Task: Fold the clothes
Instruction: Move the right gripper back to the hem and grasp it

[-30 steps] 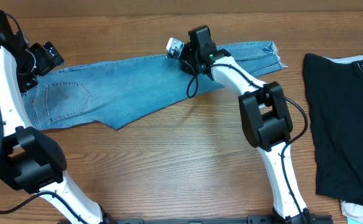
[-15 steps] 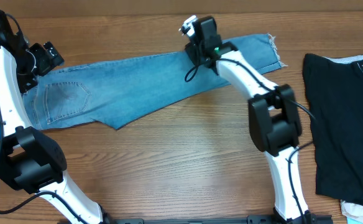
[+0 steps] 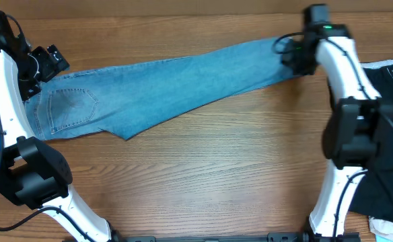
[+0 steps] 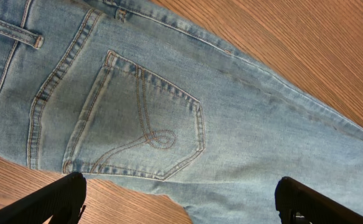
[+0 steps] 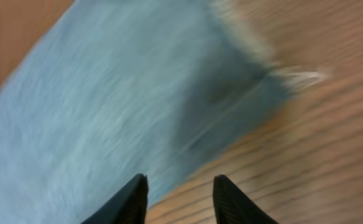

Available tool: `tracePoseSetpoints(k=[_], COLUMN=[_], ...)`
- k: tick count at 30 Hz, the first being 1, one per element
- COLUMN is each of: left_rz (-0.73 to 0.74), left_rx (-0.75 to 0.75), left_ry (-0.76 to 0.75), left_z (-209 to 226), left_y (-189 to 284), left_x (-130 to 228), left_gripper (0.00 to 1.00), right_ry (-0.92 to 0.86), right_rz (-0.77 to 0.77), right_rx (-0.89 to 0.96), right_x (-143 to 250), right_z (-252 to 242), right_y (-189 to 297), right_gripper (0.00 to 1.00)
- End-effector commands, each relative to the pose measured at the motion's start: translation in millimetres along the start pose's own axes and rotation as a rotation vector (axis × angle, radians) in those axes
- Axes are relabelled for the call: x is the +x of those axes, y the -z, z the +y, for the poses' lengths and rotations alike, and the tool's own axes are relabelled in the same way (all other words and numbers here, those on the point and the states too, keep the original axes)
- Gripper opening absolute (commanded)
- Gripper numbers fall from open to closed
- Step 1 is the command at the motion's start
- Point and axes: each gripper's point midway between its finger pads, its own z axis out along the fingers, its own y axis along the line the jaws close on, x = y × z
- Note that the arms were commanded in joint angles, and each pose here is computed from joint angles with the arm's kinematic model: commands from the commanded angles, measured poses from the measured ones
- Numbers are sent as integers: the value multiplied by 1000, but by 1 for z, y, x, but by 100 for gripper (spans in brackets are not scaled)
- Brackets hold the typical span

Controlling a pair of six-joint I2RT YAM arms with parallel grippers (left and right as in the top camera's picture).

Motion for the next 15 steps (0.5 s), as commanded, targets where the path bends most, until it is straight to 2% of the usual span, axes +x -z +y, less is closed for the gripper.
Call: tracePoseSetpoints(k=[1,5,9,15], left_rz=[-2,-2,-2,-2], left_rx=[-9,-8,-9,-9], left_ry=[11,11,12,12], left_z=[5,5,5,5], left_y=[1,1,1,1], left_x=[0,0,0,0], left_gripper=[100,100,100,100], right_ry=[-177,-190,-263,-274], right_rz=[45,19,14,-26], right_rx=[-146,-207,-201,-155], right_x=[-11,-19,-14,-9], right_z=[-7,-4,-12,-29], right_y=[0,-8,-28,-54], right_gripper=[40,39,35,36])
